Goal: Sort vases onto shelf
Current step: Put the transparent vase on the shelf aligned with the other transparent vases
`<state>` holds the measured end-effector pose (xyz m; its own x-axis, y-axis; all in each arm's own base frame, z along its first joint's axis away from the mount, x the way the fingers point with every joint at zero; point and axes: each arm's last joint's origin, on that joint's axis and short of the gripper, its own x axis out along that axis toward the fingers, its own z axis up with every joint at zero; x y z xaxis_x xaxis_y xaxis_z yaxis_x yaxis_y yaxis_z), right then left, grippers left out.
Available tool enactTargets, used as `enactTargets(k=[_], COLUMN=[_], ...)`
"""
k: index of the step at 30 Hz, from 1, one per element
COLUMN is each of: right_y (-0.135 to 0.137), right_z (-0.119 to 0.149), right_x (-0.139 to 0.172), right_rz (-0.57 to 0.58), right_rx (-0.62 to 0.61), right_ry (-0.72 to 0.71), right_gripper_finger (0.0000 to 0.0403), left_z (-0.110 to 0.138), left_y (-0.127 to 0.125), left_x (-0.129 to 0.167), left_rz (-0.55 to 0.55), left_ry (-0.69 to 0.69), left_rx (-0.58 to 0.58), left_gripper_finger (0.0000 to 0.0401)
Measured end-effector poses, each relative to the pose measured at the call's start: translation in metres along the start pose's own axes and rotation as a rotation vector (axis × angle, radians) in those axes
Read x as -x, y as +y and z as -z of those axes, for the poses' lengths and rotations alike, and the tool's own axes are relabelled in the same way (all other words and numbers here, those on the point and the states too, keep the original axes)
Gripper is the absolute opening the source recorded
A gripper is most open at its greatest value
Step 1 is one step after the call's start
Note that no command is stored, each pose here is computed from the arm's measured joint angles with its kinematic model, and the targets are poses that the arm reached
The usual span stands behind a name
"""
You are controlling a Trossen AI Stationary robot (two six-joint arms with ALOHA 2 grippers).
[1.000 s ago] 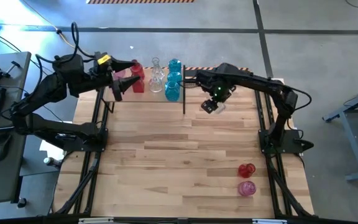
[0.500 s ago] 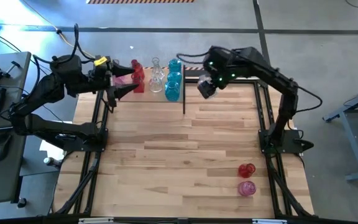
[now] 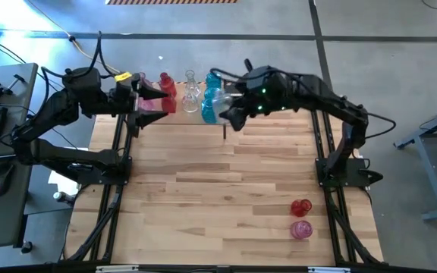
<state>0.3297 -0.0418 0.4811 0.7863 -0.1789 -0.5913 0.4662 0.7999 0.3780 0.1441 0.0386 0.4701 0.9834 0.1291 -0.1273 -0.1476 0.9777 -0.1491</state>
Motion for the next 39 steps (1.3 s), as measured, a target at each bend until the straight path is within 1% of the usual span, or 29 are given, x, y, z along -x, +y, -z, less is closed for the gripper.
enactTargets(k=[6,9,13,16,19,22,24,34,39], right_y=[0.037,0.052,0.067,0.072,0.076,0.079,0.082,0.098,0.102], right_z=[0.003,0.006,0.010,0.014,0.019,0.020,0.022,0.025,0.024], right_x=[-0.012,-0.025,-0.042,-0.054,-0.065,-0.073,-0.077,-0.075,-0.073], right_rz=[-0.096,-0.144,-0.158,-0.137,-0.133,-0.139,-0.144,-0.186,-0.198], right_rx=[0.087,0.134,0.186,0.222,0.245,0.247,0.263,0.307,0.299], right_ry=[-0.130,-0.168,-0.212,-0.222,-0.208,-0.210,-0.215,-0.293,-0.322], right_gripper_finger=[0.0234,0.0234,0.0234,0.0234,0.0234,0.0234,0.0234,0.0234,0.0234], left_z=[0.001,0.002,0.004,0.006,0.007,0.007,0.007,0.007,0.002], left_y=[-0.001,-0.002,0.000,0.001,0.001,0.000,-0.001,-0.001,-0.002], left_x=[-0.003,-0.007,-0.014,-0.018,-0.019,-0.018,-0.018,-0.018,-0.018], left_rz=[0.068,0.097,0.103,0.100,0.099,0.138,0.144,0.148,0.173], left_ry=[0.019,0.032,0.061,0.082,0.088,0.094,0.097,0.101,0.064], left_rx=[0.004,0.012,0.035,0.066,0.067,0.078,0.094,0.174,0.186], left_gripper_finger=[0.0310,0.0310,0.0310,0.0310,0.0310,0.0310,0.0310,0.0310,0.0310])
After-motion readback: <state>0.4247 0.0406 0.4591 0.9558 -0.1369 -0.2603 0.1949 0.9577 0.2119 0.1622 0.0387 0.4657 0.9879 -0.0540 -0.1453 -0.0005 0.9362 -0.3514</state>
